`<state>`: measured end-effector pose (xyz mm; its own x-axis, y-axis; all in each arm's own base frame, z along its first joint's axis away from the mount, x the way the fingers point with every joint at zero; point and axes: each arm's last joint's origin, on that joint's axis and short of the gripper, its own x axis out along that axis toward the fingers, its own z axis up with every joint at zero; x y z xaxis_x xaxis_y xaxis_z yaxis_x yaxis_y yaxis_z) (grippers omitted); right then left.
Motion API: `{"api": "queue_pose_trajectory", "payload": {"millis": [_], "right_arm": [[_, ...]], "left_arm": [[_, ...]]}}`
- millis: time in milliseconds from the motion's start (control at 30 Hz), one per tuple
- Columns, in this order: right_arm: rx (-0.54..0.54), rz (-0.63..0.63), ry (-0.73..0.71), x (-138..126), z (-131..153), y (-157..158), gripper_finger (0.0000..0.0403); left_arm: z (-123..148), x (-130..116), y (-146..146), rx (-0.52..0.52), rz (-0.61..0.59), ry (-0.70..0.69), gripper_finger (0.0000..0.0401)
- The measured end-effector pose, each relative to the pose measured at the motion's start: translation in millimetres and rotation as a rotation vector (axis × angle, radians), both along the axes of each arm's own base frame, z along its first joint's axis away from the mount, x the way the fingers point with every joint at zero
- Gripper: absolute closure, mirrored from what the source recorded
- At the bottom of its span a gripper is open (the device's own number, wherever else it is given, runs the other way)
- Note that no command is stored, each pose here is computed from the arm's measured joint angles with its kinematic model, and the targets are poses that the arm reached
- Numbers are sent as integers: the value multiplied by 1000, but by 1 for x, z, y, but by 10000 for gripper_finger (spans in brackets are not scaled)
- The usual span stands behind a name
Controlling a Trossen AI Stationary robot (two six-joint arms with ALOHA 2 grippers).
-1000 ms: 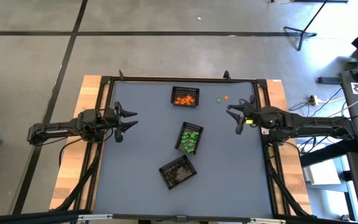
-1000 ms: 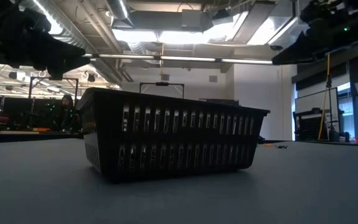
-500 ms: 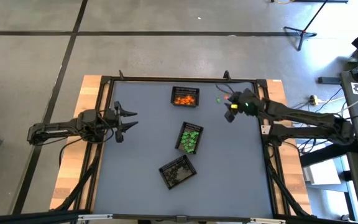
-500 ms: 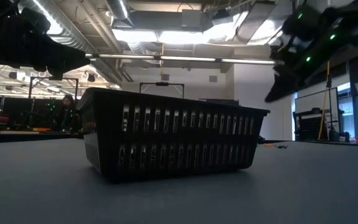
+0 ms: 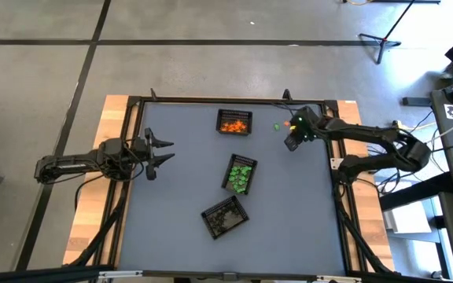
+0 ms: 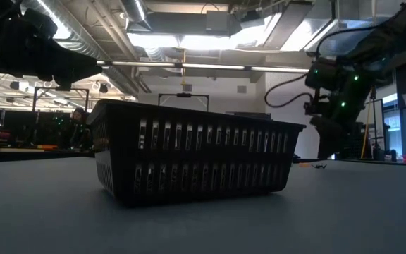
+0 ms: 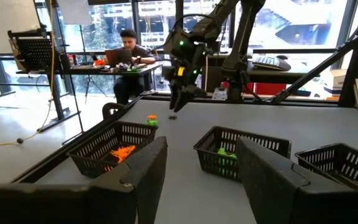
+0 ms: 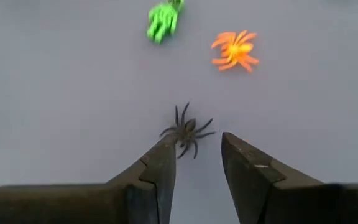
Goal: Sort Halloween decoration
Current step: Put the black spider toy into the bottom black bin
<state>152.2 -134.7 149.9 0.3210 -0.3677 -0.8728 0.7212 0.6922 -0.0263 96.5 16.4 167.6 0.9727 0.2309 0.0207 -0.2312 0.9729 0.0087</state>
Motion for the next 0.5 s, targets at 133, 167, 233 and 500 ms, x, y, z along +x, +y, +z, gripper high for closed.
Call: {"api": "queue_pose_trajectory", "payload": {"millis": [133, 167, 233, 500], "right_arm": [[36, -10, 32, 3, -11, -3, 276], [44, -13, 40, 4, -14, -3, 276], [52, -14, 49, 6, -19, -5, 276], [58, 0, 36, 12, -27, -9, 314]], "left_arm": [[0, 0, 0, 0, 0, 0, 213], [0, 0, 0, 0, 0, 0, 213], [0, 0, 0, 0, 0, 0, 213], [0, 0, 0, 0, 0, 0, 213]]}}
